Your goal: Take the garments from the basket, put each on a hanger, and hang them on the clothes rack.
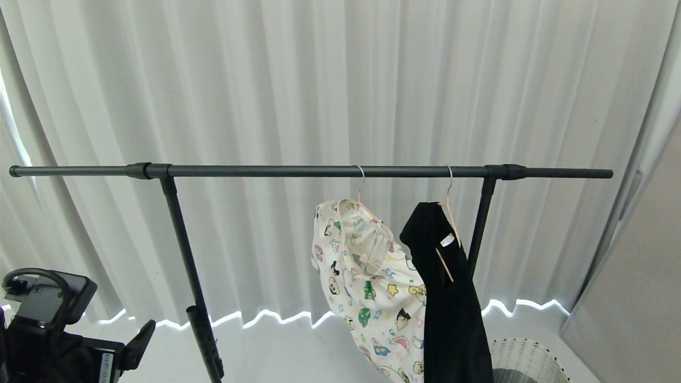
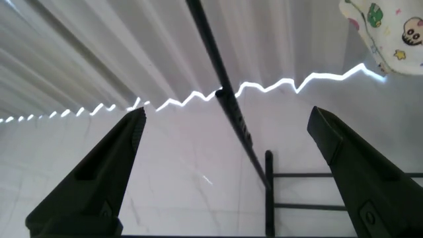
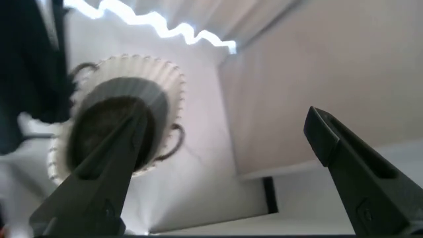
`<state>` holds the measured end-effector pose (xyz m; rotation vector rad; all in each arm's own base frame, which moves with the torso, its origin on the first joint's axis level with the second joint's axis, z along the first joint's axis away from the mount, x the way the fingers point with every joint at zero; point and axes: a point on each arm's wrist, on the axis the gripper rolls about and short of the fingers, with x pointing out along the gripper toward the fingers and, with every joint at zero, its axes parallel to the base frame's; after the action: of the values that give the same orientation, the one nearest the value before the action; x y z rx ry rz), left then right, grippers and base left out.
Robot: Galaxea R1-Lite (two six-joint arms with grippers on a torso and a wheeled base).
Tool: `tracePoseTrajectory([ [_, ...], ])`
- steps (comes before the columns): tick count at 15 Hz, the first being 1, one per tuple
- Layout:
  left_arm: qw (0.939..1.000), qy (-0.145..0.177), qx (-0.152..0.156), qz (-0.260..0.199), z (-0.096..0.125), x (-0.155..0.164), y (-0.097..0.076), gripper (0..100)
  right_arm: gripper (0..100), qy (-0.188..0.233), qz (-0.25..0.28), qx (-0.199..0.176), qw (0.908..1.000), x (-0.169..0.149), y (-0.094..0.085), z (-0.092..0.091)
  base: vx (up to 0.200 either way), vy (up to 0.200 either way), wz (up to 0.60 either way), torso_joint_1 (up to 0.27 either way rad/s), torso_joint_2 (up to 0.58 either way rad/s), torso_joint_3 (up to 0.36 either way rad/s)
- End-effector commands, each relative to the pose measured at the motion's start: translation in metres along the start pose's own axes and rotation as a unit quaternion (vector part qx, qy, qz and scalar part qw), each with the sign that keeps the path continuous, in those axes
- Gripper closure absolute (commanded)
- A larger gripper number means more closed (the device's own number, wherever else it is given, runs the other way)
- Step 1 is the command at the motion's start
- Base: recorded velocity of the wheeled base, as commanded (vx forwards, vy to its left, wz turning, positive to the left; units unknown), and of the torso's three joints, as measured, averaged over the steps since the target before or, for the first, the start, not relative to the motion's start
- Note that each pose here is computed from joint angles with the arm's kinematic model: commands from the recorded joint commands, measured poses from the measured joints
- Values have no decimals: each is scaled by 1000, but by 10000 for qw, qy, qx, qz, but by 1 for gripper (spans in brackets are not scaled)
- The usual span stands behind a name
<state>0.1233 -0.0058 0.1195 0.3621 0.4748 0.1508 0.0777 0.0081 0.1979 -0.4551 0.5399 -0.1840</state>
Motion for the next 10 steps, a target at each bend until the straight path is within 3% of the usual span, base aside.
tracePoseTrajectory([
  [1,9994,240,-111,232,-1,8,6,0,0,200,-192,-48,9996,9,3,-11,-200,0,0,7,2,17],
  [10,9980,440,-190,421,-10,7,11,0,0,203,-285,-140,9993,17,6,-16,-200,0,0,2,3,4],
])
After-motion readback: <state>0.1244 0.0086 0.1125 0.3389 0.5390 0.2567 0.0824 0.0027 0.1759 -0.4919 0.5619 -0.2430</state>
